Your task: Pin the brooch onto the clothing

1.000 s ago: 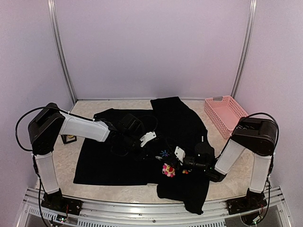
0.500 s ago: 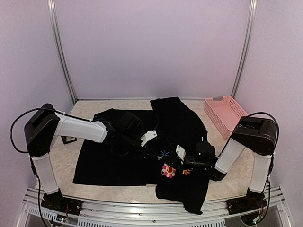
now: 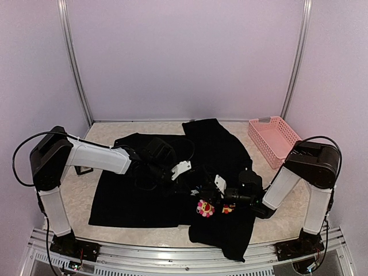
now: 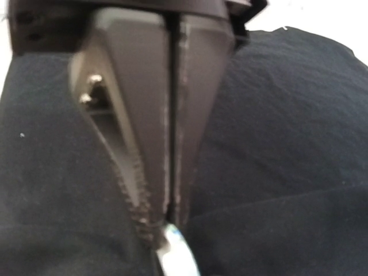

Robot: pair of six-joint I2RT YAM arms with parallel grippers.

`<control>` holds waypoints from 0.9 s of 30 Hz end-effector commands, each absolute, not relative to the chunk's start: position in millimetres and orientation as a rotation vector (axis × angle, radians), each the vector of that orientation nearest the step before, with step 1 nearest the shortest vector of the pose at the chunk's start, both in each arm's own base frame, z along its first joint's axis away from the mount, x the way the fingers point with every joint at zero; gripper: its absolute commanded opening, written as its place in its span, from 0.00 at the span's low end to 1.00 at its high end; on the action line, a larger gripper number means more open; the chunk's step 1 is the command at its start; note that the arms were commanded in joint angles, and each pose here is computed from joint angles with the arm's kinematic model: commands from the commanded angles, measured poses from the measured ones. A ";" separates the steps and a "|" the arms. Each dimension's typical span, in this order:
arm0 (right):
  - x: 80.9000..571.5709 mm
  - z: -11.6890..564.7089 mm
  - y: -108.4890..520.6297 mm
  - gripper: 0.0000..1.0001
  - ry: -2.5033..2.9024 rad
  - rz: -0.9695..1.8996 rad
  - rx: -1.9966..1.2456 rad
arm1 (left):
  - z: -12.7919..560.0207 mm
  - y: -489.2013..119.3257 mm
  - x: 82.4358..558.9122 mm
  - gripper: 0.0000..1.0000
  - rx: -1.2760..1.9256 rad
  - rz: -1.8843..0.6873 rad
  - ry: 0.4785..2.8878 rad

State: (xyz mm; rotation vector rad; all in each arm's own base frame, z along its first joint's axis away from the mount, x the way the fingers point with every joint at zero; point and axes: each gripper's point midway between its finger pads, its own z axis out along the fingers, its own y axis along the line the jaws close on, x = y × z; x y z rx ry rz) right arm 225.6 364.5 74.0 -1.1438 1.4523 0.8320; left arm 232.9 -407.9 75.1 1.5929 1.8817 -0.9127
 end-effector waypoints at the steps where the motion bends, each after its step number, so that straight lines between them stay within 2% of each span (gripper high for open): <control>1: 217.8 77.9 360.5 0.26 1.451 0.854 -1.190 | 97.6 -409.8 235.7 0.00 1.577 -0.912 1.849; 6: 208.5 72.6 359.9 0.40 1.490 0.927 -1.200 | 104.5 -409.7 236.0 0.00 1.574 -0.909 1.843; 12: 219.7 59.0 365.6 0.44 1.557 0.933 -1.154 | 117.2 -412.5 231.0 0.00 1.574 -0.950 1.813; 14: 224.1 56.7 365.2 0.39 1.568 0.918 -1.143 | 117.3 -411.9 228.6 0.00 1.585 -0.952 1.815; 20: 233.4 49.9 362.2 0.12 1.615 0.871 -1.116 | 118.1 -409.7 224.5 0.00 1.600 -0.962 1.822; 27: 236.4 45.5 363.8 0.01 1.652 0.876 -1.123 | 119.6 -412.6 222.8 0.00 1.614 -0.957 1.813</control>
